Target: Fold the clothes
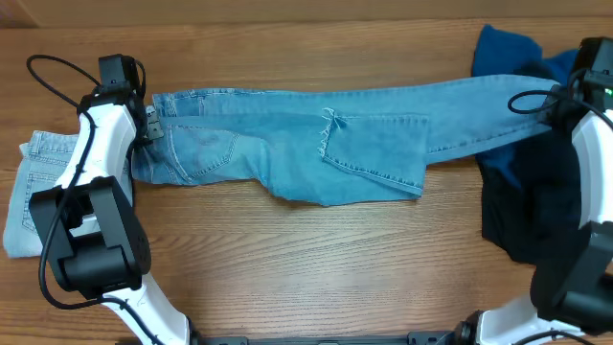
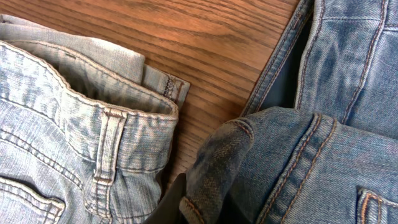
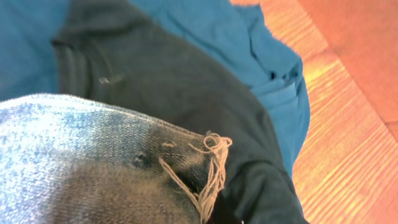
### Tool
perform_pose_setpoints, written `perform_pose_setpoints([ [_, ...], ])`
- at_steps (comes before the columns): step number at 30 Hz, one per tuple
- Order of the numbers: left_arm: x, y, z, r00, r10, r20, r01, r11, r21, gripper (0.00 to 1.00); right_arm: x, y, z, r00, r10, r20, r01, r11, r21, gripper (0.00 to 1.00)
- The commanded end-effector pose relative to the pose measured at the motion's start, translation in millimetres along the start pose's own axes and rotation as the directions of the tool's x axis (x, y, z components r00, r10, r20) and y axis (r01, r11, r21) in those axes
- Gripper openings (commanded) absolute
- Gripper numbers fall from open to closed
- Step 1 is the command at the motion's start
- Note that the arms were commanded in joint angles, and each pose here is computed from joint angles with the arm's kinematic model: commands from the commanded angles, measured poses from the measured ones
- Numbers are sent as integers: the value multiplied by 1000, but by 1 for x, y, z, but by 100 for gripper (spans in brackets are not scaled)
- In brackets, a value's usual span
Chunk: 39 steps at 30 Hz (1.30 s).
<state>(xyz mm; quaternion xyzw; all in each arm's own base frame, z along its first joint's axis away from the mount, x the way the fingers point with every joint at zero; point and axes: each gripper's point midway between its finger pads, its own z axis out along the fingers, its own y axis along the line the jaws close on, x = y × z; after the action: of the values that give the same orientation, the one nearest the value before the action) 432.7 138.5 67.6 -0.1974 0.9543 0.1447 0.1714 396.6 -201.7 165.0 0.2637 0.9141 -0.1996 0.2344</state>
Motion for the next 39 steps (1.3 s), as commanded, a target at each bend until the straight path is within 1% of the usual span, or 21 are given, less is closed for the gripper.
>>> perform_pose_setpoints([
  [1, -8, 9, -9, 999, -6, 32, 7, 1000, -24, 11, 13, -6, 30, 997, -24, -78, 29, 997, 69, 4],
  [2, -8, 9, -9, 999, -6, 31, 7, 1000, -25, 11, 15, -5, 35, 996, -19, -87, 26, 997, 70, 24],
  [3, -8, 9, -8, 1000, -6, 30, 6, 1000, -25, 11, 13, -4, 36, 997, -1, -78, 6, 997, 71, 59],
  [5, -8, 9, -8, 1000, -5, 29, 6, 1000, -25, 11, 5, -5, 29, 998, 3, -67, 2, 998, 66, 64],
  [7, -8, 9, -8, 1000, -5, 29, 6, 1000, -25, 11, -9, 9, 11, 999, 2, -48, -3, 1000, -19, 65],
  [9, -8, 9, -9, 1000, -5, 29, 6, 1000, -25, 11, -28, 63, -34, 999, -40, -12, 35, 964, -265, 62],
  [10, -8, 9, -9, 1000, -5, 29, 6, 1000, -24, 11, -27, 94, -55, 993, -118, 10, 113, 921, -374, 62],
  [11, -8, 9, -8, 1000, -6, 29, 6, 1000, -25, 11, -15, 130, -75, 973, -227, 39, 220, 865, -452, 62],
  [13, -7, 7, -8, 1000, -5, 27, 6, 1000, -15, 11, 18, 183, -98, 914, -397, 82, 382, 776, -502, 63],
  [15, -7, 4, -8, 1000, -5, 25, 5, 1000, 5, 11, 52, 225, -120, 861, -497, 111, 472, 699, -537, 63],
  [18, -7, 1, -8, 1000, -7, 24, 6, 1000, 21, 12, 97, 269, -137, 803, -580, 137, 542, 616, -572, 63],
  [19, -7, 0, -9, 1000, -7, 24, 6, 1000, 27, 12, 111, 284, -138, 795, -592, 132, 546, 602, -583, 62],
  [22, -7, -3, -9, 1000, -6, 22, 5, 999, 44, 13, 161, 330, -130, 711, -689, 143, 622, 520, -586, 61],
  [23, -6, -4, -9, 1000, -6, 20, 5, 999, 49, 13, 174, 338, -125, 685, -715, 139, 645, 506, -572, 62],
  [25, -6, -4, -9, 1000, -6, 19, 5, 999, 49, 13, 208, 354, -116, 602, -788, 129, 700, 442, -560, 62],
  [27, -7, -4, -9, 1000, -7, 22, 5, 999, 50, 14, 230, 363, -115, 556, -821, 127, 724, 404, -559, 62],
  [32, -7, -4, -9, 1000, -7, 22, 6, 999, 50, 14, 249, 371, -108, 524, -844, 118, 737, 379, -559, 62],
  [34, -7, -4, -9, 1000, -7, 22, 6, 999, 50, 14, 251, 371, -105, 521, -846, 113, 737, 379, -559, 56],
  [35, -7, -4, -9, 1000, -7, 22, 6, 999, 50, 14, 250, 371, -105, 521, -846, 113, 737, 379, -559, 48],
  [36, -7, -4, -9, 1000, -7, 22, 6, 999, 50, 14, 250, 371, -105, 521, -846, 113, 737, 379, -559, 44],
  [39, -7, -4, -9, 1000, -7, 22, 6, 999, 50, 14, 251, 371, -105, 520, -847, 112, 737, 379, -559, 45],
])
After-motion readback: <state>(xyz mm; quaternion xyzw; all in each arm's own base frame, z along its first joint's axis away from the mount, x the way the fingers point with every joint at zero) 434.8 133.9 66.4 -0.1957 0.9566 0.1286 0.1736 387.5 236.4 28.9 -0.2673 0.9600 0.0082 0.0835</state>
